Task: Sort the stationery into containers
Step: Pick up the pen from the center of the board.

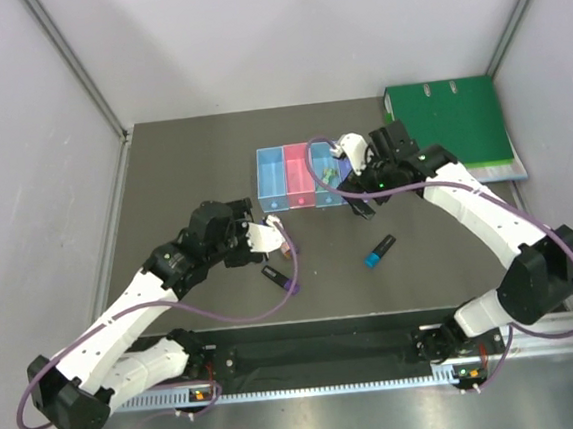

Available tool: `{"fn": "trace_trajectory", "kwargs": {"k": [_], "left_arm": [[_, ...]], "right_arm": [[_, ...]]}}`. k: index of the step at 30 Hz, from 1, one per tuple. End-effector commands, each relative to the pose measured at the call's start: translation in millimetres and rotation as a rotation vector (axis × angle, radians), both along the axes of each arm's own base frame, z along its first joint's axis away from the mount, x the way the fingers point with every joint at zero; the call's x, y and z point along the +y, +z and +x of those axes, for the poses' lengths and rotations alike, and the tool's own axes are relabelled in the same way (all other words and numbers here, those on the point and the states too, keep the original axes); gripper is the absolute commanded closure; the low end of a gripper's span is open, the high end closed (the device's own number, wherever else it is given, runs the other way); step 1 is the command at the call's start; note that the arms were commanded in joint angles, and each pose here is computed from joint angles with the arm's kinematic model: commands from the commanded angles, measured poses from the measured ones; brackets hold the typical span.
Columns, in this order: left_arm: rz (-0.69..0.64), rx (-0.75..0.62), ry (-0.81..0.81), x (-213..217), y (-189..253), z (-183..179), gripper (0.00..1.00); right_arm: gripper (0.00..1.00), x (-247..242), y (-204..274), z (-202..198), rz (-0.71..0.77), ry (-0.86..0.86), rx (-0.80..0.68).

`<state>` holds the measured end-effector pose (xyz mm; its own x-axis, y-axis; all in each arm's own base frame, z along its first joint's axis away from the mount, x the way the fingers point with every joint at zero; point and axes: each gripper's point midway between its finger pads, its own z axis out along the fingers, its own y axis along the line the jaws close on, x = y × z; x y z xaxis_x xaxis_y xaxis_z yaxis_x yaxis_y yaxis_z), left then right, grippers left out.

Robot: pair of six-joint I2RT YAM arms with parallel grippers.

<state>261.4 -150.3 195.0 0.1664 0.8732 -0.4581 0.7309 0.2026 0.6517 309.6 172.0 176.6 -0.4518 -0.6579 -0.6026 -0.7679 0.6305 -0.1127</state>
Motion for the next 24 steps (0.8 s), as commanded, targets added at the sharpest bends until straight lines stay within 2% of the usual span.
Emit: {"fn": "trace_trajectory", "kwargs": {"k": [1, 7, 13, 24], "left_arm": [[-0.002, -0.144, -0.078, -3, 25, 3, 0.07], [-0.086, -0.320, -0.018, 16, 72, -4, 0.05], [-0.076, -0.450, -0.031, 39, 95, -25, 0.04], [-0.081, -0.513, -0.040, 51, 109, -39, 0.04]], "right_arm": [[0.00, 46, 14, -10, 0.082, 0.090, -0.014], [0.00, 88, 1, -16, 0.085, 0.157, 0.015], [0.00, 126, -18, -14, 0.083, 0.199, 0.052], [0.00, 185, -56, -22, 0.099, 0.216, 0.157]]}}
